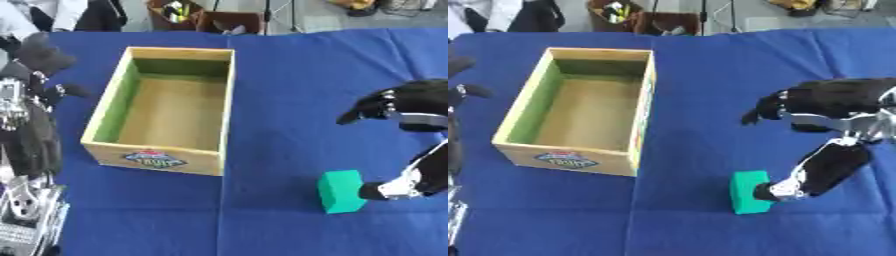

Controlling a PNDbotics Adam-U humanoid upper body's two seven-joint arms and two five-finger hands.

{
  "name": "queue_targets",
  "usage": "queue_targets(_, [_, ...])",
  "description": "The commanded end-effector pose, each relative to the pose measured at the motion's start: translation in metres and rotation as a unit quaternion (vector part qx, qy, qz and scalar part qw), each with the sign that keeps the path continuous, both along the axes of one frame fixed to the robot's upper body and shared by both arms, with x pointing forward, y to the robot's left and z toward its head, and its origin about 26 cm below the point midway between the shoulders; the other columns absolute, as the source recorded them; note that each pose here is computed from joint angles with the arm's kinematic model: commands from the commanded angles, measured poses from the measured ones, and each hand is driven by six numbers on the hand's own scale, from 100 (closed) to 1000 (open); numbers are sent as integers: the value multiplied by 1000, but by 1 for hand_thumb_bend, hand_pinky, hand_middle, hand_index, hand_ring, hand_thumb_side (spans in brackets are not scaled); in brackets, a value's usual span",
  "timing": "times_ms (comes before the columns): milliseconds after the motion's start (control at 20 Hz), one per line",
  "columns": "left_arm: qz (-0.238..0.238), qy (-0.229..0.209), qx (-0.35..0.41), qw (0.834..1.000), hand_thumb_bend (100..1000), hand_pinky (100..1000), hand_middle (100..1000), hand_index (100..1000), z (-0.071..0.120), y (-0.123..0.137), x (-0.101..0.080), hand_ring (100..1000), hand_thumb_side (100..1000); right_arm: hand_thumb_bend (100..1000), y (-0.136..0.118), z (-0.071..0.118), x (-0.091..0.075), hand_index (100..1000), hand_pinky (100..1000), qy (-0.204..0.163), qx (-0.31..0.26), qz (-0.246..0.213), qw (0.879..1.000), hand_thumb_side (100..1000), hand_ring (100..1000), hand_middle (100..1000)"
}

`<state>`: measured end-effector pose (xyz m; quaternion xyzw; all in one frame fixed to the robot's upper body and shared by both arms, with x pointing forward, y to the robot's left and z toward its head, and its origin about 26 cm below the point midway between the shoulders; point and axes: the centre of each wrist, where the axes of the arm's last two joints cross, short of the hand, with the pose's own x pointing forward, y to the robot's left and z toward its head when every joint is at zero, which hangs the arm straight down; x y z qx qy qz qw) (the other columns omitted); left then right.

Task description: Pick up objects on the table and place them in the box.

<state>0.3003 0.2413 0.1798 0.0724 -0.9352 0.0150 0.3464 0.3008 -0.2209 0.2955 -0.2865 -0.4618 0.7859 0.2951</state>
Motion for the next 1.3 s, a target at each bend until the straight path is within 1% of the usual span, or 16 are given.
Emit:
queue_targets(50, [-3,-13,11,1000,100,491,869,732,8,1,-2,755,972,533,3,4,-3,940,905,-9,-1,-4,1000,699,925,810])
queue_targets(300, [-5,-13,11,1000,100,491,870,732,8,1,-2,756,973,542,8,-5,-3,945,909,7,3,-12,1000,674,924,775])
queue_targets(500, [-5,-14,11,1000,100,491,870,731,8,0,-2,756,973,564,10,-10,-3,954,911,21,0,-21,1000,636,923,745])
queue_targets(700, [-5,-14,11,1000,100,491,871,731,8,0,-2,757,974,563,9,-13,-2,960,912,30,-5,-30,999,623,926,751])
queue_targets(750, [-5,-13,11,1000,100,491,871,731,8,0,-2,757,974,588,9,-14,-2,961,913,32,-6,-31,999,606,926,752])
queue_targets(800, [-5,-13,11,1000,100,491,871,731,8,0,-2,757,973,563,9,-15,-2,961,915,34,-7,-32,999,617,927,754])
queue_targets(950, [-5,-14,11,1000,100,491,871,731,9,0,-1,757,973,552,9,-21,-1,962,915,42,-9,-34,998,620,927,758])
queue_targets(1300, [-8,-14,11,1000,100,491,872,731,9,-1,-1,758,976,533,7,-30,8,958,912,42,-21,-49,998,619,933,777])
